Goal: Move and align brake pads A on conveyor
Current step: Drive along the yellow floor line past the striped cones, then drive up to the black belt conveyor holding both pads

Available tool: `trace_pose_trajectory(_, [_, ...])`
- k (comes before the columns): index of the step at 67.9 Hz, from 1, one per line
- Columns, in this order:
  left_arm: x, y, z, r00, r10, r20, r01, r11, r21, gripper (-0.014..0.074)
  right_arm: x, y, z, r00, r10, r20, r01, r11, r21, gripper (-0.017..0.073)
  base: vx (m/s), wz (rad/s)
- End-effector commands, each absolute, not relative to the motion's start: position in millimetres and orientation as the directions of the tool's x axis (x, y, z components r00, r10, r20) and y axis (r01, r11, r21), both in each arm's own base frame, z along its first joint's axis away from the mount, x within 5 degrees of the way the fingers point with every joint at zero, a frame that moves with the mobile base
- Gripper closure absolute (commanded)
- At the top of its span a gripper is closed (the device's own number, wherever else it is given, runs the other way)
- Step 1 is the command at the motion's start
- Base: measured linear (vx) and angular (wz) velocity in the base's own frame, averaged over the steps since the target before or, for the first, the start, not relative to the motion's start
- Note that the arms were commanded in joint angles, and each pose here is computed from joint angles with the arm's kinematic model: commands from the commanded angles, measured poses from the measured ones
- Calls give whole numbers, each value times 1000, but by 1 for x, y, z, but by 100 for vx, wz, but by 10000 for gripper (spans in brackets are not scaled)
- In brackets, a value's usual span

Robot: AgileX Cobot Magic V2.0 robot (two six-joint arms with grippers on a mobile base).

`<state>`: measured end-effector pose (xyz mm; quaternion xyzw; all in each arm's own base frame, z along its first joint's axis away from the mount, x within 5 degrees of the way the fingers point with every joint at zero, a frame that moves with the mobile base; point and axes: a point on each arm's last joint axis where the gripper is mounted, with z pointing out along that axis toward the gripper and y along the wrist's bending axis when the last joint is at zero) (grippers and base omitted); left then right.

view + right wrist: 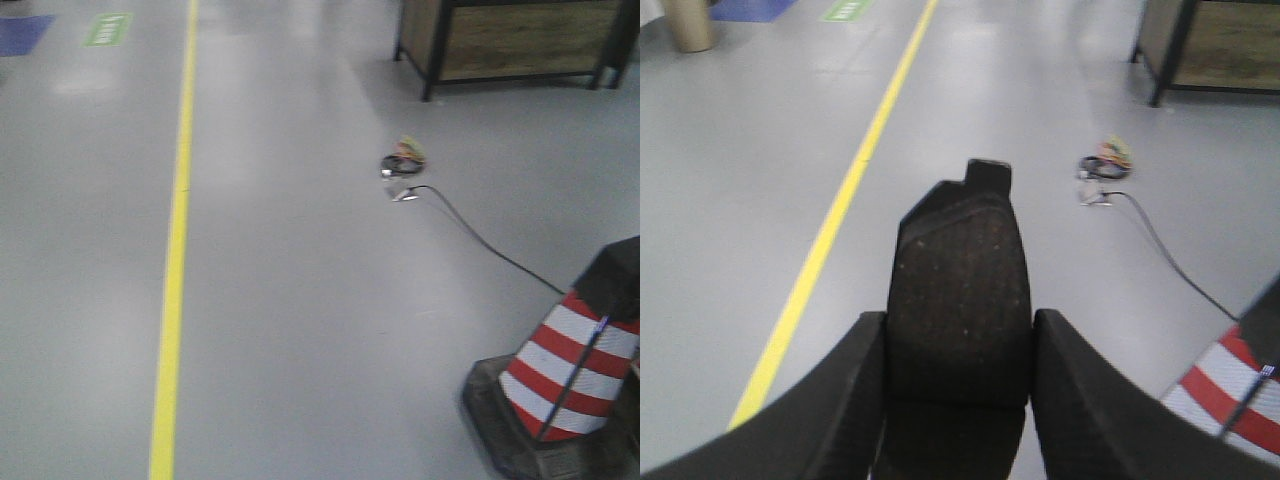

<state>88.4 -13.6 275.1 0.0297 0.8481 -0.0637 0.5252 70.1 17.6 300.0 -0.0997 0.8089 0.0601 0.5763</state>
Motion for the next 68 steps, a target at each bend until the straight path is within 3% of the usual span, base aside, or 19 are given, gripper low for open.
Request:
trace_pose_trajectory(1, [92, -14, 292, -340, -40, -940, 125, 988, -87, 600, 72, 16, 318, -203, -72, -977, -210, 977, -29, 567, 36, -62])
trace_pose_trajectory(68, [92, -14, 292, -340, -40, -940, 125, 988, -87, 600, 72, 16, 318, -203, -72, -977, -210, 977, -29, 567, 23, -86])
